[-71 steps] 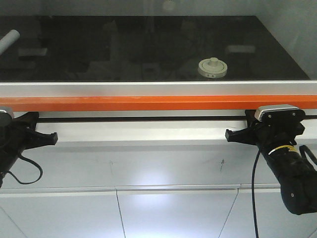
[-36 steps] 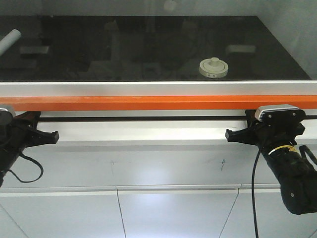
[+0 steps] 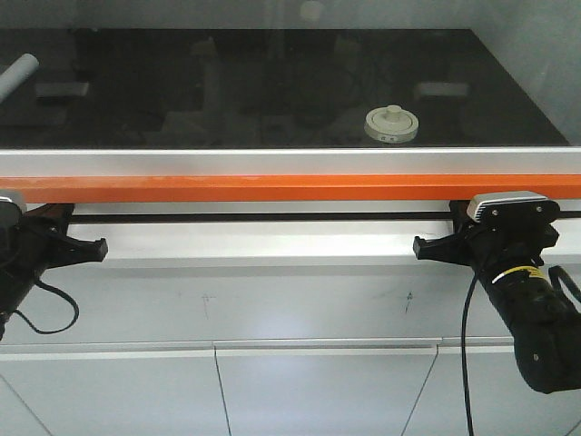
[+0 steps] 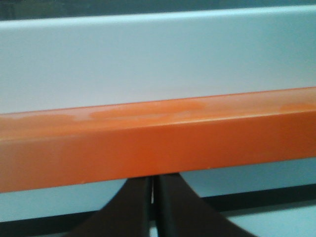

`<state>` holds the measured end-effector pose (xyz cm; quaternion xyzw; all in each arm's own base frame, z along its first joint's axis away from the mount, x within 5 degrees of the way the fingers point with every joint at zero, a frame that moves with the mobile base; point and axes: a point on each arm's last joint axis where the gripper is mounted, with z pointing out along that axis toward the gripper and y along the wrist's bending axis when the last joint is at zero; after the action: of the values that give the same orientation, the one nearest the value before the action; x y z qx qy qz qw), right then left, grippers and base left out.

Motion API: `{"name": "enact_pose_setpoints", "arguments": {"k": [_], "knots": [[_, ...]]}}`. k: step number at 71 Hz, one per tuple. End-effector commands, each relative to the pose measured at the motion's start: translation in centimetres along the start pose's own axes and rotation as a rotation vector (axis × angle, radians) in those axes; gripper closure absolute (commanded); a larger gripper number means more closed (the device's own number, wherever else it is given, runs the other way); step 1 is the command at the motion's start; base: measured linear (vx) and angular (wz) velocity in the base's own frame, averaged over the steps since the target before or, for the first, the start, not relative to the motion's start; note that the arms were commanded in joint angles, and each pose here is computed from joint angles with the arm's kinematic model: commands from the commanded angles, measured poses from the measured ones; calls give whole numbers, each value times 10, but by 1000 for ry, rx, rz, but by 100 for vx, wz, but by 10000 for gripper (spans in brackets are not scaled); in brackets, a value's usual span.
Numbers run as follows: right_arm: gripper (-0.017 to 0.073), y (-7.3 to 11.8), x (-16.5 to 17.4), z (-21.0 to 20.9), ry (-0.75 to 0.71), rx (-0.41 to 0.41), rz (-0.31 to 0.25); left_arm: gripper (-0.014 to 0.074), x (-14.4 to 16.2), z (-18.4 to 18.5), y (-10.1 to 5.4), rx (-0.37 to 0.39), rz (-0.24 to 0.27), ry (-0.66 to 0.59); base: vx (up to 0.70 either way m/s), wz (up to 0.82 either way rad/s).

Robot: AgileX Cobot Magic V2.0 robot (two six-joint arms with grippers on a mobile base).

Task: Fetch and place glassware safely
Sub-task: 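Push the orange handle upward with both grippers to lift the window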

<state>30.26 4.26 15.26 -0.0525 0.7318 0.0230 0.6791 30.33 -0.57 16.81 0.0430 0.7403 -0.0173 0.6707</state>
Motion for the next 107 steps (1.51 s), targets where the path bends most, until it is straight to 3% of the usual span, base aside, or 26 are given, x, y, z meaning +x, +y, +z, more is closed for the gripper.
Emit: {"name": "enact_pose_setpoints", "arguments": {"k": [1, 37, 107], "knots": [[560, -1, -34, 0, -262, 11, -4, 594, -55, 0, 1, -5, -1, -362, 0, 0], [560, -1, -35, 0, -267, 9, -5, 594, -58, -1, 1, -4, 0, -387, 0, 0], [560, 3, -92, 20, -448, -34, -21, 594, -92, -19, 1, -12, 9, -486, 0, -1]]}}
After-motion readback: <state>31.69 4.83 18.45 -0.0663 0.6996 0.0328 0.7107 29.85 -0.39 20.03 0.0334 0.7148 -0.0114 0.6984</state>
